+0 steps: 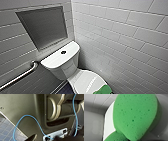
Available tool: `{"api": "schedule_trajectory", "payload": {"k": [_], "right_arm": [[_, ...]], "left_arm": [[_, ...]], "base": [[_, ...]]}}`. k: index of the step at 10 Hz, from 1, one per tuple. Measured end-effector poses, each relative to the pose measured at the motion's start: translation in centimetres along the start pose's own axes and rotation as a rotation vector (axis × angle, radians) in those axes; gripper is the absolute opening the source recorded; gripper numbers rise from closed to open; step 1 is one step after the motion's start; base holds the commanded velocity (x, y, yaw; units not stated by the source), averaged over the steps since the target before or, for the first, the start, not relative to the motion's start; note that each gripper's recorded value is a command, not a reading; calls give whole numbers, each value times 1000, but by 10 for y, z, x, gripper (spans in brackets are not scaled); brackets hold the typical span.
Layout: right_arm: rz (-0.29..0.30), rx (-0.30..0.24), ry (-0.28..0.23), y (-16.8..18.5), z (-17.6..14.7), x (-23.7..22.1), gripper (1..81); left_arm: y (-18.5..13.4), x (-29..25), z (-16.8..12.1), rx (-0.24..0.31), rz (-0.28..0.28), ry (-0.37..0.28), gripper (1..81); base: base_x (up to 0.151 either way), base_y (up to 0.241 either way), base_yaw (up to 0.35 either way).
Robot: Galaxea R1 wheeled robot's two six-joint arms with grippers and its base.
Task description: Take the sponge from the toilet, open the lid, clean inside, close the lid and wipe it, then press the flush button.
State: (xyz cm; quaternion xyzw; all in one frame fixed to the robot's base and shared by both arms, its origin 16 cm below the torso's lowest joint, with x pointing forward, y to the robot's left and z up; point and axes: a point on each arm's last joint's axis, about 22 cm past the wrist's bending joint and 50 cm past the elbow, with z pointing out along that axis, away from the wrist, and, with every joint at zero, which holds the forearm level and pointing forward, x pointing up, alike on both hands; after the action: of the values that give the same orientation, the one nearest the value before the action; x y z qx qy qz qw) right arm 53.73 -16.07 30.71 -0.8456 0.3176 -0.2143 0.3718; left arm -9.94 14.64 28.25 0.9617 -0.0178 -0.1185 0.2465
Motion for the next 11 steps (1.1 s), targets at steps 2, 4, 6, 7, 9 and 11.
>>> {"api": "schedule_trajectory", "payload": {"k": [2,4,6,7,9,11], "right_arm": [[0,2,6,2,-2,2,10],[2,-4,-12,5,-10,4,10],[-8,-23,-50,17,-35,14,10],[-19,-42,-68,27,-53,24,10],[-35,-79,-121,42,-86,28,10],[-5,-154,-190,76,-133,8,10]], "left_arm": [[0,0,0,0,0,0,811],[2,1,1,-3,0,1,811],[7,1,3,-9,0,3,811],[8,2,3,-11,0,5,811],[7,6,4,-10,3,8,811],[6,17,5,-9,10,20,811]], "base": [[0,0,0],[0,0,0],[0,0,0],[0,0,0],[0,0,0],[0,0,0]]}}
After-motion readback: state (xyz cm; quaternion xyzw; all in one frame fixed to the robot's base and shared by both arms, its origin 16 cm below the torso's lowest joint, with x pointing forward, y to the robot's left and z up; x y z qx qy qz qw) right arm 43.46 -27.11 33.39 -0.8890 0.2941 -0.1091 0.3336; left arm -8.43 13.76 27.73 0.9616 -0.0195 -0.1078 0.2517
